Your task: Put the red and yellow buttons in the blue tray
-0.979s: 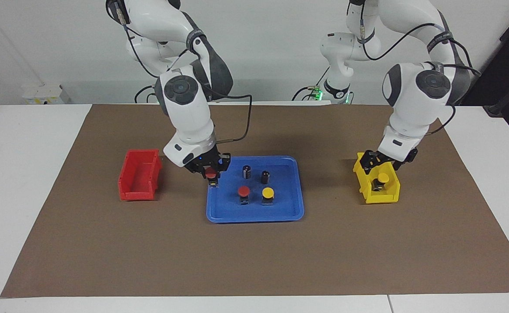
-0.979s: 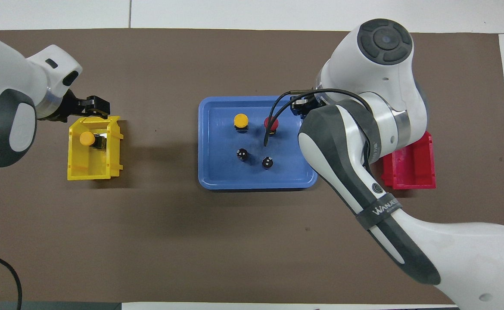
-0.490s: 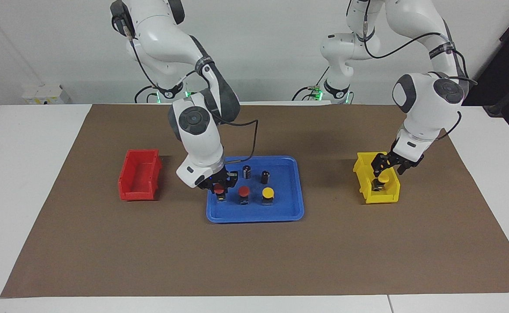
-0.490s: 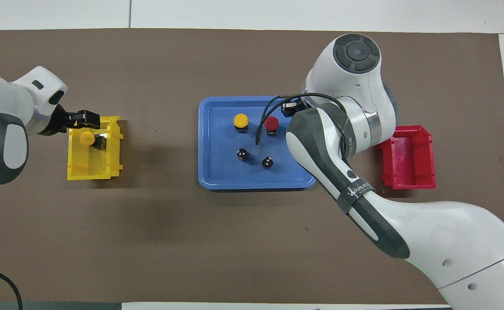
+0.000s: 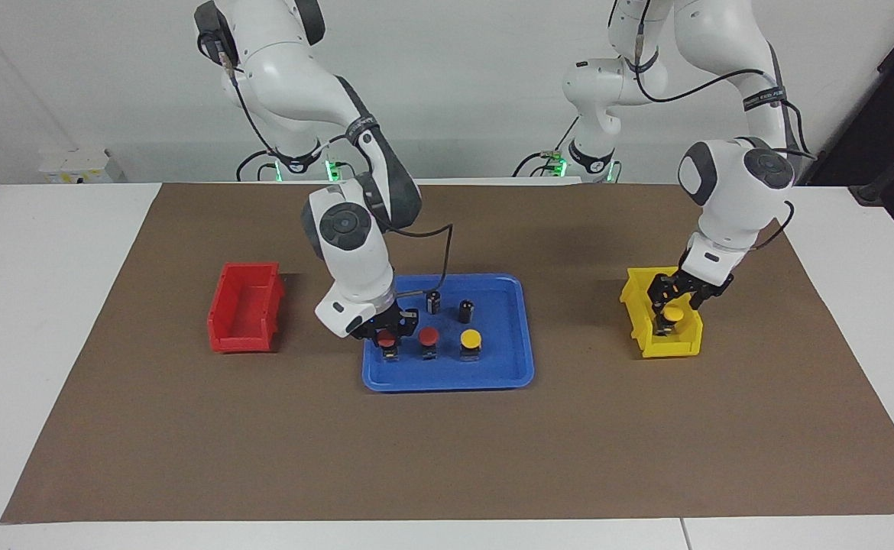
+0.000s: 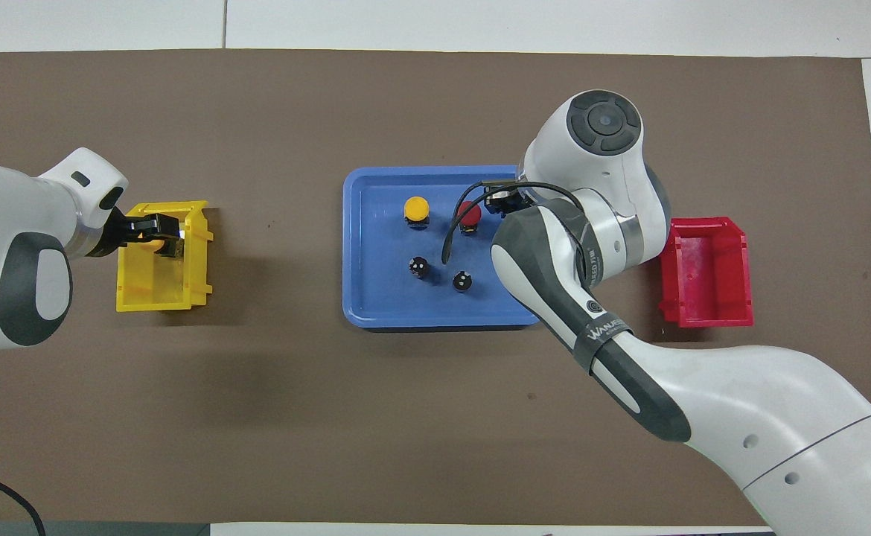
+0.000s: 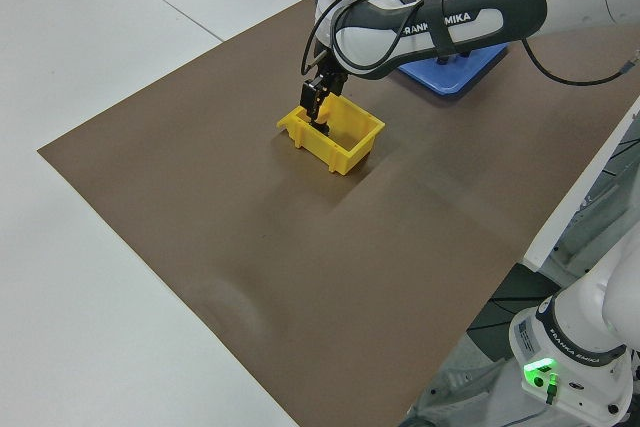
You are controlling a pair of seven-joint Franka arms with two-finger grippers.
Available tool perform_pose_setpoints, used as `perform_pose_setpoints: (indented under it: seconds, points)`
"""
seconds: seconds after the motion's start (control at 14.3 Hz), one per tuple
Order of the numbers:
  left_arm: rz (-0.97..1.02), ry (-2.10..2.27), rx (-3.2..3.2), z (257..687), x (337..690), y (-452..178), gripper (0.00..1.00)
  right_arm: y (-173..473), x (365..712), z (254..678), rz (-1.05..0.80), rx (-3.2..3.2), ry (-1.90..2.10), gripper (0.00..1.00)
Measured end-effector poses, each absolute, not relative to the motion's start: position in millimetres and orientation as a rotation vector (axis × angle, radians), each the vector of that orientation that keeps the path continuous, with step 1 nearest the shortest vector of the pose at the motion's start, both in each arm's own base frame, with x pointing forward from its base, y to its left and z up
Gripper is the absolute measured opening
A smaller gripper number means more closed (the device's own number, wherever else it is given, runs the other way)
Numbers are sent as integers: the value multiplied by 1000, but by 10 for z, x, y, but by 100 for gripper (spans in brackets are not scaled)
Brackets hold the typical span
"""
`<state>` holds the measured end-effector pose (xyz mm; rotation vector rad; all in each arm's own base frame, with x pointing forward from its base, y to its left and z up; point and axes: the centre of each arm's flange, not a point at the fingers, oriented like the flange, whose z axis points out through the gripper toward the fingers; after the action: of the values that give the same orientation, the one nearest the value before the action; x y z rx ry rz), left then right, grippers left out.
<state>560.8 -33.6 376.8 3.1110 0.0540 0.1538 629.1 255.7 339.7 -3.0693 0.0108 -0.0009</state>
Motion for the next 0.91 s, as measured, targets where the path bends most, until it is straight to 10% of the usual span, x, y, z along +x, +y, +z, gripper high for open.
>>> perform_pose_setpoints:
  seconds: [0.14,0.49,0.91]
  points:
    - [161,55,3111,3722,5567,-333,84,2557,6287,3386,-8,-3068,11,47]
    - [193,55,3108,3686,5553,-334,77,2544,6305,3530,-19,-3067,13,99]
    - [211,59,3106,3694,5563,-321,69,2074,6324,4537,8,-3108,93,100]
